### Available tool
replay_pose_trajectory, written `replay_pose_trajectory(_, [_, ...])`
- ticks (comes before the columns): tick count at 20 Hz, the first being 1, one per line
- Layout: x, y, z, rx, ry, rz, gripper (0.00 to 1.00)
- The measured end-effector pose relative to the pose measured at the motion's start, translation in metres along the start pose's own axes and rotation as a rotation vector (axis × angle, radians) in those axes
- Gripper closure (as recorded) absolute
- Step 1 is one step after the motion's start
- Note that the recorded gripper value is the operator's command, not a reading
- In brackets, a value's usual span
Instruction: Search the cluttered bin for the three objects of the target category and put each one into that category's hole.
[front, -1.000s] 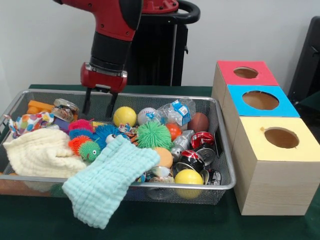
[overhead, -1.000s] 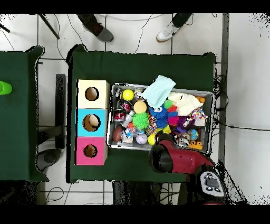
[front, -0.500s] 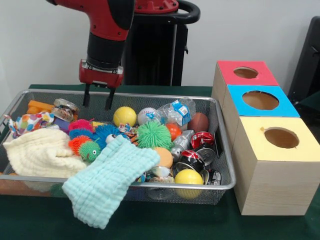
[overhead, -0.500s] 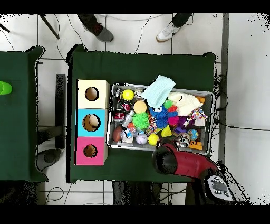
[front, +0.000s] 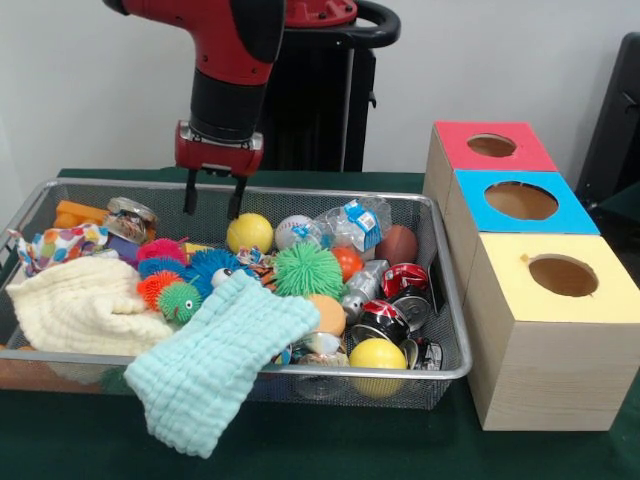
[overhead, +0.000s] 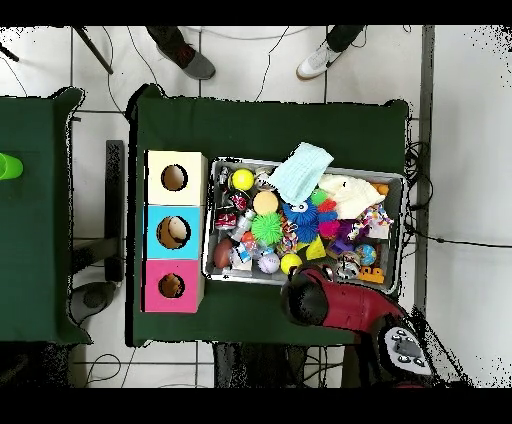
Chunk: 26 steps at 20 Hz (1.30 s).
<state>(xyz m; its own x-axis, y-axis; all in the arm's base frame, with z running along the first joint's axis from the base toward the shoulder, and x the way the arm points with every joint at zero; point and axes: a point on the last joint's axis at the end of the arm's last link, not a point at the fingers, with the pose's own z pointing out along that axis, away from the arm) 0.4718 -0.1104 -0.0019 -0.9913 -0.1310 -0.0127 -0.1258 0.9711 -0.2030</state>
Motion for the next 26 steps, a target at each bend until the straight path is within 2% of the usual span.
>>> replay_pose_trajectory(11, [-0.004, 0.011, -0.003, 0.005, 0.005, -0.010, 0.00])
replay_pose_trajectory(14, [-0.006, 0.016, -0.007, 0.012, 0.003, -0.026, 0.00])
replay_pose_trajectory(18, [-0.009, 0.031, -0.014, 0.042, 0.004, -0.078, 0.00])
replay_pose_trajectory(19, [-0.011, 0.042, -0.018, 0.055, 0.010, -0.107, 0.00])
replay_pose_trajectory(22, [-0.015, 0.059, -0.022, 0.059, 0.035, -0.130, 0.00])
replay_pose_trajectory(26, [-0.017, 0.071, -0.026, 0.053, 0.084, -0.132, 0.00])
